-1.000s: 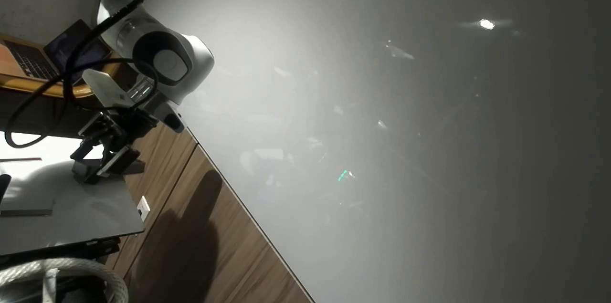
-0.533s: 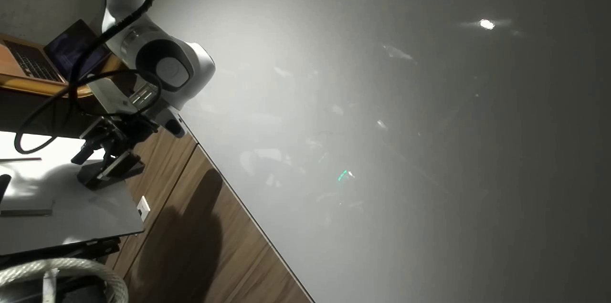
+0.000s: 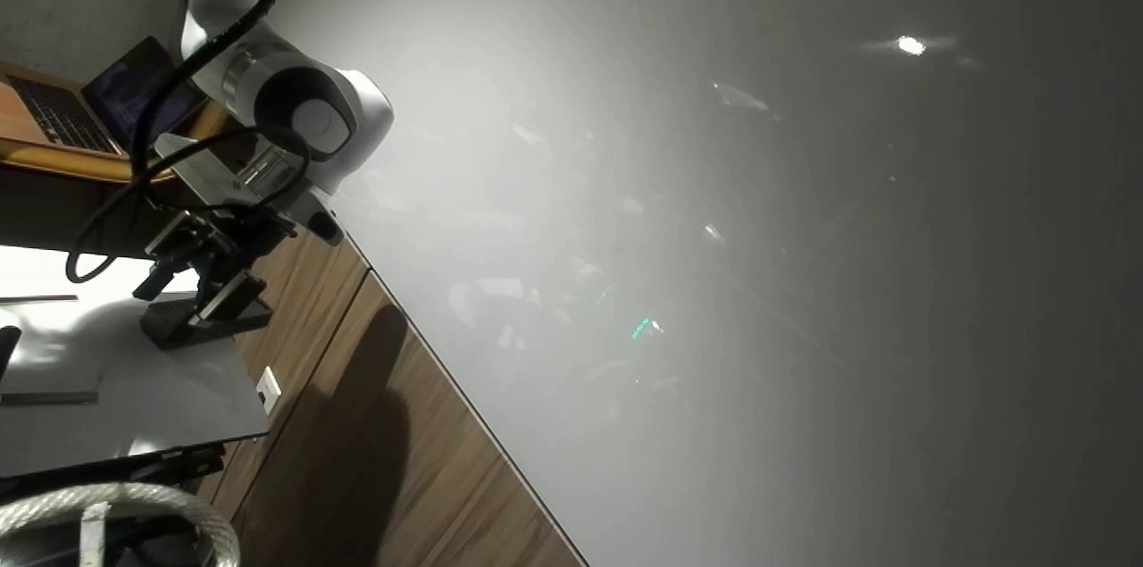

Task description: Erase the drawings on the whiteboard

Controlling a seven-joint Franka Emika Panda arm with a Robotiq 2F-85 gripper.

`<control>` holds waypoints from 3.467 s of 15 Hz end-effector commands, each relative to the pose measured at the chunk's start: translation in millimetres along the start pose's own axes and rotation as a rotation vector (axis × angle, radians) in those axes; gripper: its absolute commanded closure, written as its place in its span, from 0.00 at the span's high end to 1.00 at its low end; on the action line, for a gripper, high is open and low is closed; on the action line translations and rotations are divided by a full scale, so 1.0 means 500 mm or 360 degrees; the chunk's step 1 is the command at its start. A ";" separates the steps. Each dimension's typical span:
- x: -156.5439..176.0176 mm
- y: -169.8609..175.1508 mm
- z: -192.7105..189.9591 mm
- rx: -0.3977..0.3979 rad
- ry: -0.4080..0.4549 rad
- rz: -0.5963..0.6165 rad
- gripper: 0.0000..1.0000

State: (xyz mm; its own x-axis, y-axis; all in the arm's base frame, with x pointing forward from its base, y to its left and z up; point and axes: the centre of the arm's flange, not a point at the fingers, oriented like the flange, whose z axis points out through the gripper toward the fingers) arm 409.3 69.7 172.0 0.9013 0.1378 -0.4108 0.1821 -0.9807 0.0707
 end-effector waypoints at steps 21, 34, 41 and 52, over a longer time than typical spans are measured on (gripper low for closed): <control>-0.011 -0.055 -0.009 -0.0114 0.0029 -0.0105 0.80; -0.122 -0.032 -0.251 -0.0331 0.0358 -0.0057 1.00; -0.248 -0.073 -0.469 -0.0176 0.0774 -0.0170 1.00; -0.260 -0.072 -0.497 -0.0187 0.0866 -0.0171 1.00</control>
State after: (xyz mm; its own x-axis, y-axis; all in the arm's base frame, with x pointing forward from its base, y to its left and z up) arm 383.2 121.5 449.0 0.9424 0.3179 0.1043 0.2984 -0.9396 0.1678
